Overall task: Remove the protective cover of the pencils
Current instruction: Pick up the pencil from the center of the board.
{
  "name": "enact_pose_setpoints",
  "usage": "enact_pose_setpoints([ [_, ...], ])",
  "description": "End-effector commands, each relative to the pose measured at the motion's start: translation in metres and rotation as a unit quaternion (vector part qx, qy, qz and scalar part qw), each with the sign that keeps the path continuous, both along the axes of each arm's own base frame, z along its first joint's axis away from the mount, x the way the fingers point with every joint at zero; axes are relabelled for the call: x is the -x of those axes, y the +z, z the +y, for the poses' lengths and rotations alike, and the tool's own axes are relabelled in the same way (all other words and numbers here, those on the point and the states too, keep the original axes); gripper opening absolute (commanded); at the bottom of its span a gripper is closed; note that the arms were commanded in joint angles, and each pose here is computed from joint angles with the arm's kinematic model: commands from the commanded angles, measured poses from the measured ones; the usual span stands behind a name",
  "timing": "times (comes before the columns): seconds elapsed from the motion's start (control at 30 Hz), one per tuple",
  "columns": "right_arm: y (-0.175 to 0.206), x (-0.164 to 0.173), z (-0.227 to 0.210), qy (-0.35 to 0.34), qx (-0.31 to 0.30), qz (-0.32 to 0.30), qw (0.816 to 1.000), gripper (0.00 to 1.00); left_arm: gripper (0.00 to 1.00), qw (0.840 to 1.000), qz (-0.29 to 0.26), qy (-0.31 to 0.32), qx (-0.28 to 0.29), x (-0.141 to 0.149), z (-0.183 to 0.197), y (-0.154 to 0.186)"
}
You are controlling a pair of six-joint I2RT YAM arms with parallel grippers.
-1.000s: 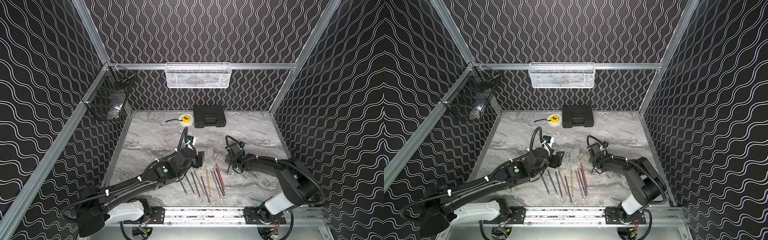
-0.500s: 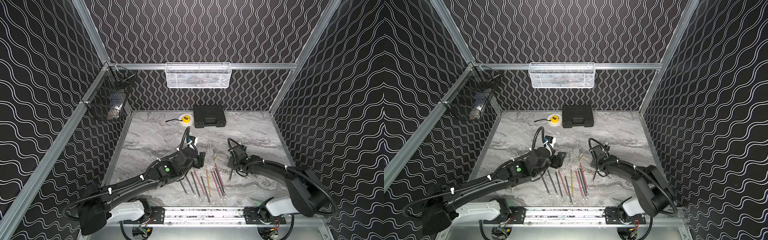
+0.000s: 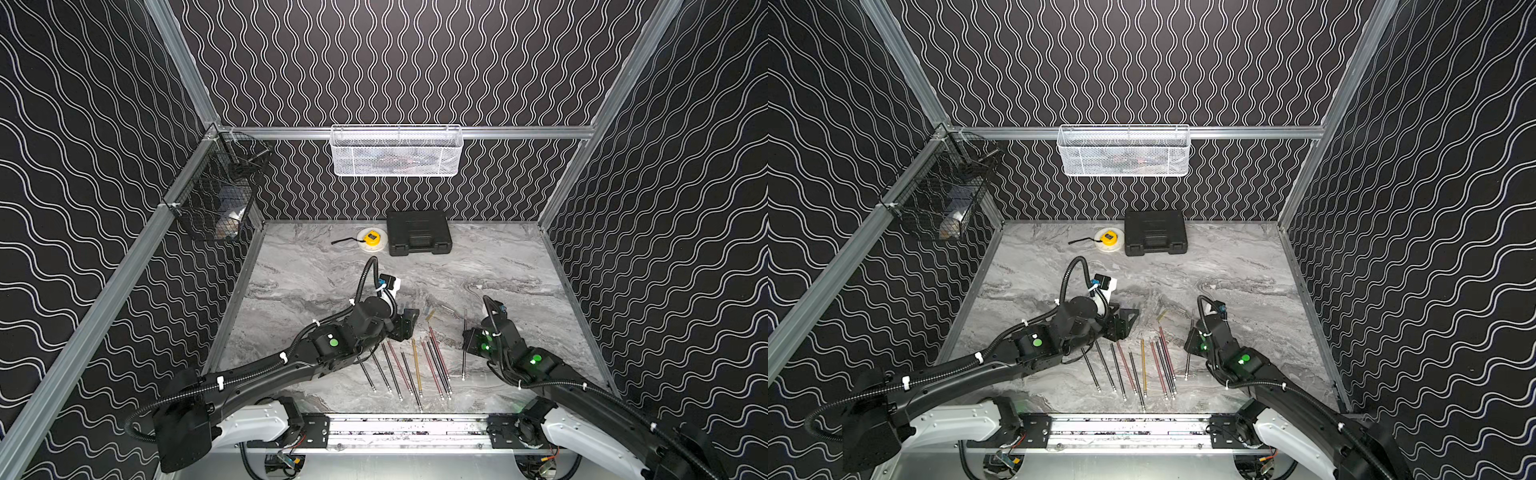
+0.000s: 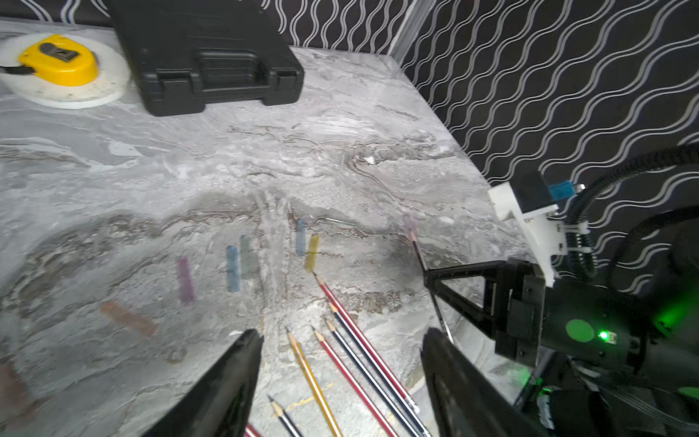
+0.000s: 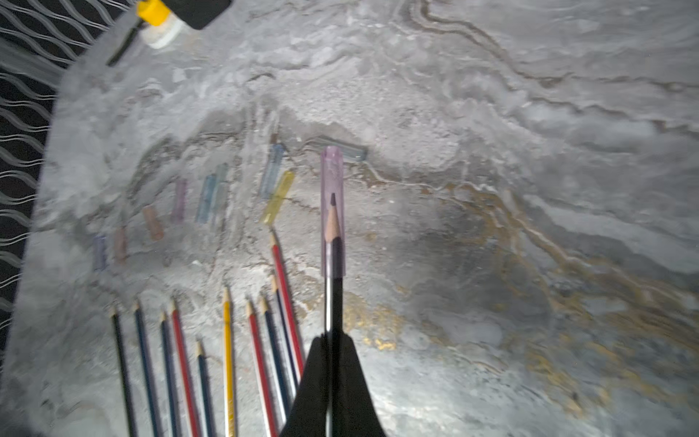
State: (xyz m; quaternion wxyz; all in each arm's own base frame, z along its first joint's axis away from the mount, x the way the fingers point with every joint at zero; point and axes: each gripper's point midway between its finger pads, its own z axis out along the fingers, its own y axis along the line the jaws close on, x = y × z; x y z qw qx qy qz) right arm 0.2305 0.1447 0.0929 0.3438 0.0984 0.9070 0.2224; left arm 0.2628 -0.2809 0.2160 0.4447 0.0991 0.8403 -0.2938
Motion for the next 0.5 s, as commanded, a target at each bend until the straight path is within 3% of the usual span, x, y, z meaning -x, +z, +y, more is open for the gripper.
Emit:
enact_pose_setpoints([
  [0.0, 0.033, 0.002, 0.038, 0.090, -0.072, -0.065, 0.991, 0.00, 0.71, 0.998, -0.014, -0.043, 0.040, 0.005, -0.018, 0.014],
  [0.2, 0.051, 0.020, 0.070, 0.170, -0.122, -0.112, 0.971, 0.00, 0.71, 0.996, 0.001, -0.072, 0.049, 0.008, -0.033, 0.005],
  [0.47, 0.067, 0.033, 0.088, 0.207, -0.138, -0.134, 0.959, 0.00, 0.71, 0.996, 0.033, -0.078, 0.033, 0.003, -0.046, -0.015],
])
